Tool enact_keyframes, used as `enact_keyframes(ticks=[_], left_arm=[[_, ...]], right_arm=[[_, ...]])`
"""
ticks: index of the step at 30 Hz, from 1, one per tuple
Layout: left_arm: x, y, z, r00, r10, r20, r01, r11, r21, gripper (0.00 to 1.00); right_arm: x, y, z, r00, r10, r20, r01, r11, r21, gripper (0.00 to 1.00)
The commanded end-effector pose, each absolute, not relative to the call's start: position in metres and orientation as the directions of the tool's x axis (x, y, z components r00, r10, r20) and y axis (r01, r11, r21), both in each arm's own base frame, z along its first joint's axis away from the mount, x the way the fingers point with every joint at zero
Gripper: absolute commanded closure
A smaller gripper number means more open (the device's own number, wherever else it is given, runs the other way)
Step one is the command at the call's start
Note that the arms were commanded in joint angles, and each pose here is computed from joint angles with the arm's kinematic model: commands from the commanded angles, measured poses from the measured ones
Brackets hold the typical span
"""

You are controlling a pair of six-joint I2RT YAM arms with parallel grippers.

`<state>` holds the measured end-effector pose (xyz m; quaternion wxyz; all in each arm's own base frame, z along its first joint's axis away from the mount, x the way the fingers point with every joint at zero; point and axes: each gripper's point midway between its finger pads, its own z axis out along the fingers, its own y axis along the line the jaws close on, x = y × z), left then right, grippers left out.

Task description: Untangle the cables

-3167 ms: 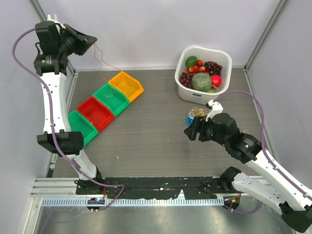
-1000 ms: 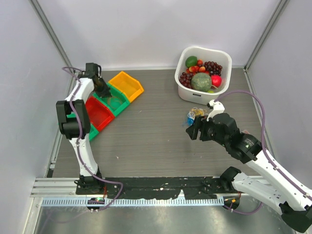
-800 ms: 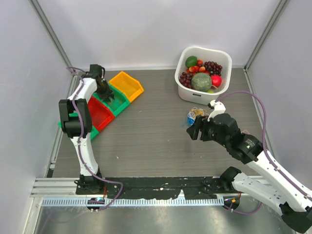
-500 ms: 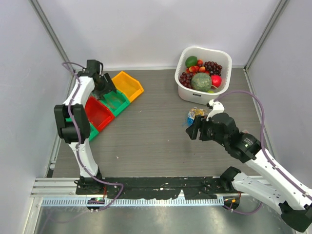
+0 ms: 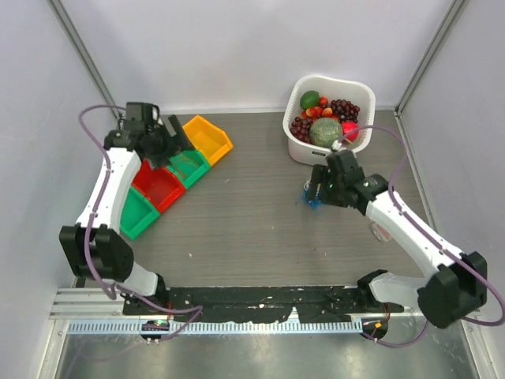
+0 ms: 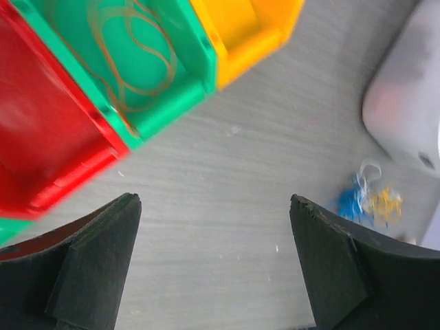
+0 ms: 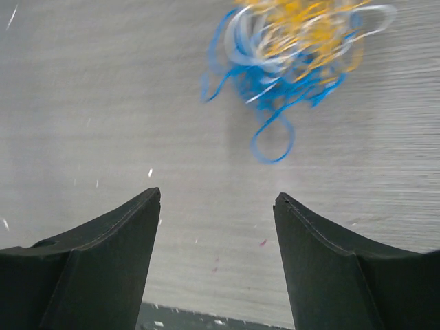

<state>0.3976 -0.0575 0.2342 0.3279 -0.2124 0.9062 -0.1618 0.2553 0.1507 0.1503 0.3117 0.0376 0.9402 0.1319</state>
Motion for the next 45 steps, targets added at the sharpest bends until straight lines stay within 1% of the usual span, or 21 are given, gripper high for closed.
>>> enact_keyframes(ticks=[1,2,3,4,7,9,13,17,18,21,22,25,29,32,34,37,39,41,42,44,45], left_arm=[[0.332,-0.143,0.242,-0.806,-0.390,-0.446,-0.081,0.818,-0.570,0.07],[0.310,-0.165,0.242,-0.831,-0.352,-0.432,-0.029,0.802,-0.597,0.07],[0.292,-0.182,0.242,-0.846,-0.322,-0.425,0.012,0.786,-0.618,0.07],[0.269,-0.200,0.241,-0.862,-0.279,-0.423,0.062,0.771,-0.634,0.08],[0.213,-0.231,0.228,-0.897,-0.167,-0.409,0.155,0.749,-0.644,0.10],[0.189,-0.232,0.222,-0.904,-0.124,-0.409,0.179,0.759,-0.626,0.10],[0.166,-0.212,0.214,-0.902,-0.110,-0.417,0.171,0.796,-0.580,0.12],[0.164,-0.197,0.214,-0.879,-0.132,-0.458,0.162,0.821,-0.548,0.11],[0.166,-0.197,0.213,-0.877,-0.140,-0.459,0.155,0.823,-0.547,0.12],[0.171,-0.207,0.208,-0.889,-0.140,-0.436,0.149,0.811,-0.565,0.14],[0.173,-0.211,0.205,-0.895,-0.137,-0.423,0.146,0.808,-0.571,0.14],[0.179,-0.229,0.194,-0.920,-0.117,-0.373,0.141,0.790,-0.597,0.17],[0.190,-0.259,0.184,-0.954,-0.072,-0.290,0.139,0.753,-0.644,0.23],[0.204,-0.281,0.174,-0.972,-0.042,-0.231,0.124,0.743,-0.657,0.27],[0.213,-0.299,0.169,-0.982,-0.019,-0.187,0.113,0.735,-0.669,0.34],[0.223,-0.337,0.170,-0.985,0.045,-0.165,0.148,0.705,-0.694,0.41],[0.225,-0.362,0.163,-0.983,0.097,-0.155,0.178,0.698,-0.694,0.44],[0.230,-0.380,0.156,-0.981,0.117,-0.156,0.193,0.708,-0.680,0.47],[0.232,-0.391,0.156,-0.977,0.132,-0.169,0.212,0.702,-0.680,0.51],[0.237,-0.403,0.142,-0.975,0.148,-0.163,0.219,0.717,-0.662,0.60],[0.239,-0.406,0.136,-0.976,0.155,-0.154,0.218,0.725,-0.653,0.61]], right_arm=[[0.298,0.107,0.145,-0.797,0.325,-0.508,0.185,0.934,0.307,0.28],[0.310,0.105,0.154,-0.787,0.328,-0.522,0.185,0.933,0.307,0.29],[0.317,0.095,0.142,-0.806,0.319,-0.499,0.207,0.941,0.266,0.29],[0.331,0.092,0.152,-0.793,0.311,-0.524,0.205,0.946,0.251,0.29],[0.358,0.078,0.134,-0.815,0.273,-0.510,0.222,0.962,0.160,0.29],[0.375,0.077,0.123,-0.827,0.249,-0.505,0.209,0.969,0.135,0.29],[0.380,0.099,0.090,-0.868,0.215,-0.447,0.158,0.974,0.161,0.37],[0.329,0.164,0.059,-0.916,0.069,-0.396,-0.001,0.985,0.174,0.42],[0.313,0.192,0.063,-0.915,0.019,-0.403,-0.065,0.979,0.193,0.43],[0.266,0.230,0.070,-0.914,-0.031,-0.404,-0.139,0.961,0.241,0.44],[0.253,0.241,0.086,-0.897,-0.049,-0.438,-0.182,0.946,0.268,0.43],[0.228,0.242,0.103,-0.900,-0.018,-0.436,-0.191,0.914,0.357,0.35],[0.217,0.226,0.133,-0.862,0.018,-0.506,-0.211,0.896,0.391,0.30],[0.220,0.203,0.135,-0.860,0.072,-0.504,-0.143,0.916,0.375,0.29],[0.224,0.191,0.138,-0.861,0.119,-0.495,-0.092,0.919,0.382,0.30],[0.228,0.177,0.144,-0.852,0.172,-0.494,-0.044,0.918,0.395,0.32],[0.231,0.167,0.147,-0.845,0.198,-0.498,-0.011,0.922,0.386,0.35],[0.234,0.152,0.151,-0.835,0.229,-0.500,0.032,0.928,0.371,0.45],[0.237,0.144,0.152,-0.828,0.253,-0.500,0.059,0.927,0.370,0.53],[0.241,0.125,0.151,-0.811,0.290,-0.508,0.120,0.932,0.342,0.63],[0.239,0.120,0.148,-0.815,0.297,-0.498,0.136,0.933,0.334,0.66]])
